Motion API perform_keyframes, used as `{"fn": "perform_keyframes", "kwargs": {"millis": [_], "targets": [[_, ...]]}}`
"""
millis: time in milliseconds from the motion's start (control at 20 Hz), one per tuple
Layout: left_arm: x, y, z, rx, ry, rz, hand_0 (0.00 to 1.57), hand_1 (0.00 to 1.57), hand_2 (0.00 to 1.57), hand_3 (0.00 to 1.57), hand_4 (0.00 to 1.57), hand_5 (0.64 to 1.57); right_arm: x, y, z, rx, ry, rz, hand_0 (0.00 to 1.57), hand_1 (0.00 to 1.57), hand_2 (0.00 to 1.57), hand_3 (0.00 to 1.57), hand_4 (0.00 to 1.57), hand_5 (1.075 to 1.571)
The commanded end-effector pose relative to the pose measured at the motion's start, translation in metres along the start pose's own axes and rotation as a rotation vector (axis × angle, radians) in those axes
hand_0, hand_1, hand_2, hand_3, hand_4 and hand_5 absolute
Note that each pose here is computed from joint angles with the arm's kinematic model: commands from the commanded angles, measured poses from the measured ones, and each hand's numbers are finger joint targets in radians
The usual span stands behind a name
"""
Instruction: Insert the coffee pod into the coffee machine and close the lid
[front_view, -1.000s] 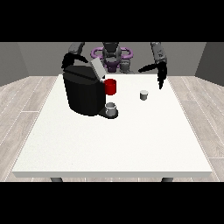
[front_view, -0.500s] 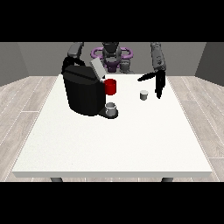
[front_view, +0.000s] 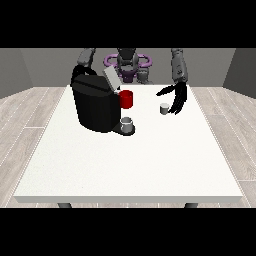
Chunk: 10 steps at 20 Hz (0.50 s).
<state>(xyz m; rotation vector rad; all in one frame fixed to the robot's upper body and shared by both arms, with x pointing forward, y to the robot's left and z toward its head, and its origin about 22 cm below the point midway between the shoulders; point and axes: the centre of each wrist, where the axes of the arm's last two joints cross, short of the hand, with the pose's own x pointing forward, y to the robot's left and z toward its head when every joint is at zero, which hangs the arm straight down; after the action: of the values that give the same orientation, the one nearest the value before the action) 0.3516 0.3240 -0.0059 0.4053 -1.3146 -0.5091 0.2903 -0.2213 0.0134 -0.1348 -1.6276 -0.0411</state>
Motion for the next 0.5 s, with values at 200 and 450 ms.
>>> {"fn": "perform_keyframes", "kwargs": {"millis": [200, 450], "targets": [[-0.003, 0.006, -0.005, -0.021, -0.001, -0.168, 0.6, 0.6, 0.72, 0.47, 0.0, 1.571, -0.014, 0.009, 0.0, -0.023, -0.008, -0.019, 0.0, 0.0, 0.0, 0.0, 0.43, 1.571], [-0.004, 0.022, -0.008, 0.048, -0.029, -0.266, 0.65, 0.65, 0.79, 0.53, 0.0, 1.571, -0.012, 0.001, 0.006, 0.035, -0.02, -0.008, 0.0, 0.0, 0.0, 0.0, 0.49, 1.571]]}}
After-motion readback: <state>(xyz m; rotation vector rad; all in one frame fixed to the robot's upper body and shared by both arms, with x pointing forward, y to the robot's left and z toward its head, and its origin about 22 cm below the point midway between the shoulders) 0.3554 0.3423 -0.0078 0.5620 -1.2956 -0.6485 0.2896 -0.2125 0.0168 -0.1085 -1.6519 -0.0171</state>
